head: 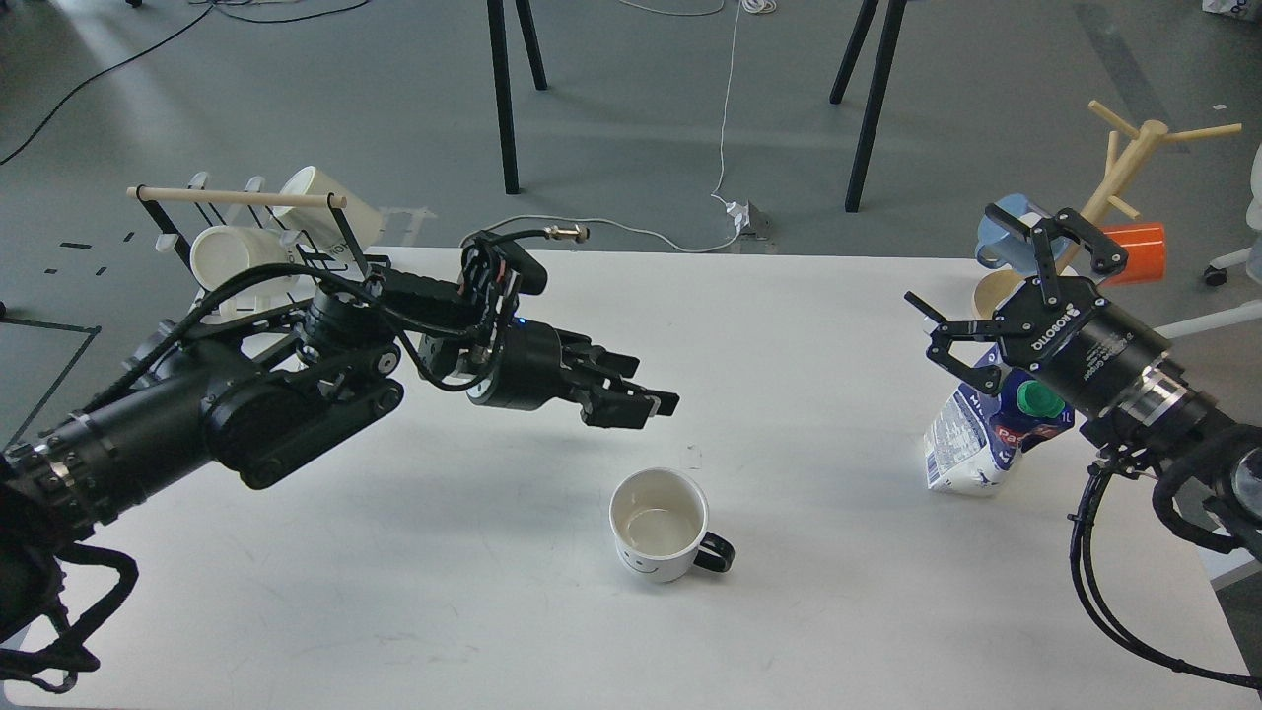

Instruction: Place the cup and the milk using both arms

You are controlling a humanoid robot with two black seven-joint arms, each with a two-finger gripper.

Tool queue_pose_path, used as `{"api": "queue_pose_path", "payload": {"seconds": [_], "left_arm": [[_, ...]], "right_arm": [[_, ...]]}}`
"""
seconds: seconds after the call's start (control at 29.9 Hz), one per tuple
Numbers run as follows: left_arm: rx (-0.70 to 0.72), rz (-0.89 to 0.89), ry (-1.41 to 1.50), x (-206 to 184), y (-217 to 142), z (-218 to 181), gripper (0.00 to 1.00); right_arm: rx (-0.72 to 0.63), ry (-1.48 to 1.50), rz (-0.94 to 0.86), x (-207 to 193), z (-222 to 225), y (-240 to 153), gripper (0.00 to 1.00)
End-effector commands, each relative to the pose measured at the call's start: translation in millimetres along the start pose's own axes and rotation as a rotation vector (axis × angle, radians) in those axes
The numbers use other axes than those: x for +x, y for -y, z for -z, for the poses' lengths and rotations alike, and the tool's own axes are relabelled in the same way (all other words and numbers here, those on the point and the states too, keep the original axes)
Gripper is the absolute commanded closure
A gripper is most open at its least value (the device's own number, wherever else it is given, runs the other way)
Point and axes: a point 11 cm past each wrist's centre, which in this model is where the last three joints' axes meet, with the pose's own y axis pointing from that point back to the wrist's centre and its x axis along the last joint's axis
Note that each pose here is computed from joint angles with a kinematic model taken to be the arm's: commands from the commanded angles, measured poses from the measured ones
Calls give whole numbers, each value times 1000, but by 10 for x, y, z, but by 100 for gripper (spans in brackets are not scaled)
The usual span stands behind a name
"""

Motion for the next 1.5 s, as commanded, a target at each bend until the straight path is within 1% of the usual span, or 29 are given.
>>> {"api": "queue_pose_path", "payload": {"seconds": [0.0, 0.1, 0.17, 0.3, 0.43, 0.5, 0.63, 0.8, 1.0, 1.1, 1.2, 1.27, 1.4, 1.47], "left_arm": [[-28, -171, -209, 249, -339, 187, 17], [-34, -344, -437, 373, -767, 497, 16], [-64, -443, -588, 335, -959, 634, 16], [-119, -634, -824, 304, -1313, 874, 14], [-176, -796, -998, 273, -1505, 1063, 13], [-195, -849, -1042, 235, -1544, 1117, 13], [-200, -900, -1101, 17, -1572, 1192, 13], [-186, -896, -1119, -91, -1556, 1218, 11], [-172, -895, -1129, -157, -1563, 1245, 11], [-170, -892, -1134, -183, -1550, 1246, 11], [-161, -884, -1138, -233, -1532, 1250, 11], [-158, -873, -1132, -240, -1500, 1242, 11], [-163, -844, -1130, -271, -1373, 1201, 11], [-149, -828, -1133, -347, -1342, 1203, 11]], "right_arm": [[71, -77, -2, -105, 452, -103, 3], [170, -96, 9, -219, 855, -228, 3], [237, -47, 21, -270, 1055, -321, 3], [363, 159, 40, -236, 1222, -497, 3], [552, 385, 12, -29, 1307, -786, 3], [622, 450, -25, 67, 1340, -949, 3], [682, 482, -136, 244, 1322, -1249, 3], [690, 567, -389, 627, 1042, -1689, 3], [713, 669, -594, 952, 539, -2302, 3], [704, 705, -665, 1022, 297, -2498, 3], [675, 746, -689, 1035, 63, -2522, 3], [653, 789, -689, 1048, -145, -2473, 3], [616, 851, -751, 1101, -573, -2436, 3], [582, 853, -777, 1112, -746, -2350, 3]]}}
